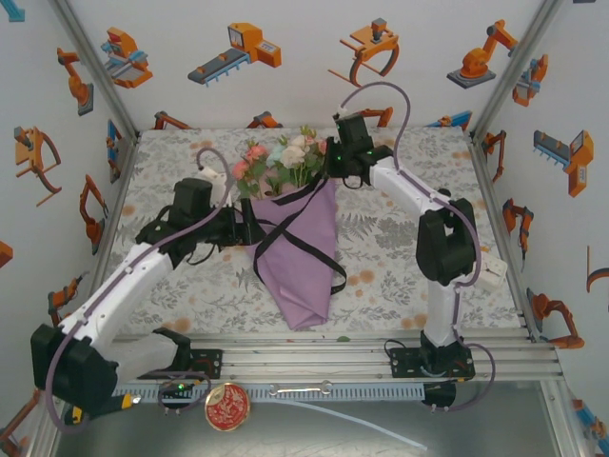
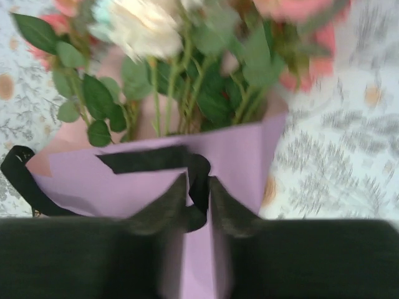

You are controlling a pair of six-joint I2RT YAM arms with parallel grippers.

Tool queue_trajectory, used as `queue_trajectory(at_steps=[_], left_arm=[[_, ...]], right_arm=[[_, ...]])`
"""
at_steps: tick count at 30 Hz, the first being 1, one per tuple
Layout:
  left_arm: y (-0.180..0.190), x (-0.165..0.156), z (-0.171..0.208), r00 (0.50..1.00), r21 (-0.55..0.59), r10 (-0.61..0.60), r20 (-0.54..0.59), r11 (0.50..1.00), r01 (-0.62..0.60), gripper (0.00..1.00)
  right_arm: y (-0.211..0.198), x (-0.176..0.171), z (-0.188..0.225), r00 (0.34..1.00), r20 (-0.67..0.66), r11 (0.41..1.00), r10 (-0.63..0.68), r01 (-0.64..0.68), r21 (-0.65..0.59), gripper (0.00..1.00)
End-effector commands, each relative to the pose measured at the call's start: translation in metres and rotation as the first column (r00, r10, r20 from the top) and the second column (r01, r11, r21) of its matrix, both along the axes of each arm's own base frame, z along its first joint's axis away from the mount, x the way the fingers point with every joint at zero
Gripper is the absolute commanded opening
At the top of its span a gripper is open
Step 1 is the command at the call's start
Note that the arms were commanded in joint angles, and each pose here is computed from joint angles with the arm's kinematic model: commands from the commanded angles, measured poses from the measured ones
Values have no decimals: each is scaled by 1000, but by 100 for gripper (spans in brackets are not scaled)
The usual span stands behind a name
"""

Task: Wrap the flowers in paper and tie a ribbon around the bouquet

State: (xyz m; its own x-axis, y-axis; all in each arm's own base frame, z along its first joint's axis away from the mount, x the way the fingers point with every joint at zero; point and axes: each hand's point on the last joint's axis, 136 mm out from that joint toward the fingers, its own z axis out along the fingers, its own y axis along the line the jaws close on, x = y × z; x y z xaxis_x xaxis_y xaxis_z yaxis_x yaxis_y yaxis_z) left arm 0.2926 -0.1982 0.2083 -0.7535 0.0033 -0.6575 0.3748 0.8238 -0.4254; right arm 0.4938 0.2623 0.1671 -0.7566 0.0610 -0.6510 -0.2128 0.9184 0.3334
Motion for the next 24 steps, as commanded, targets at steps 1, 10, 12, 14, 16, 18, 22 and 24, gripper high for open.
queue_trajectory(at_steps=[1,10,12,14,16,18,22,24], left_arm=[[-23,17,14,982,83,-152,115,986,143,71],[-109,31,-37,784,329,-594,179,788,521,71],[-119,33,-52,734,383,-658,168,729,567,71],[-125,35,-62,704,407,-694,148,692,597,71],[-125,39,-67,701,424,-702,130,678,600,71],[-123,41,-65,700,425,-699,147,684,593,71],[-112,41,-49,735,382,-646,206,745,547,71],[-98,43,-34,784,331,-569,248,810,484,71]], right_arm=[[0,-32,-3,996,-91,1000,-10,12,18,39],[-12,-36,22,980,44,979,192,-189,-70,49],[-4,-31,16,957,47,954,287,-281,-105,51],[8,-30,9,927,30,922,374,-369,-116,52],[20,-29,1,896,-2,892,444,-442,-99,53],[33,-28,-4,872,-19,870,490,-490,-54,53],[64,-28,-13,816,-18,816,577,-578,3,52],[79,-31,-19,781,-9,780,625,-625,-37,52]])
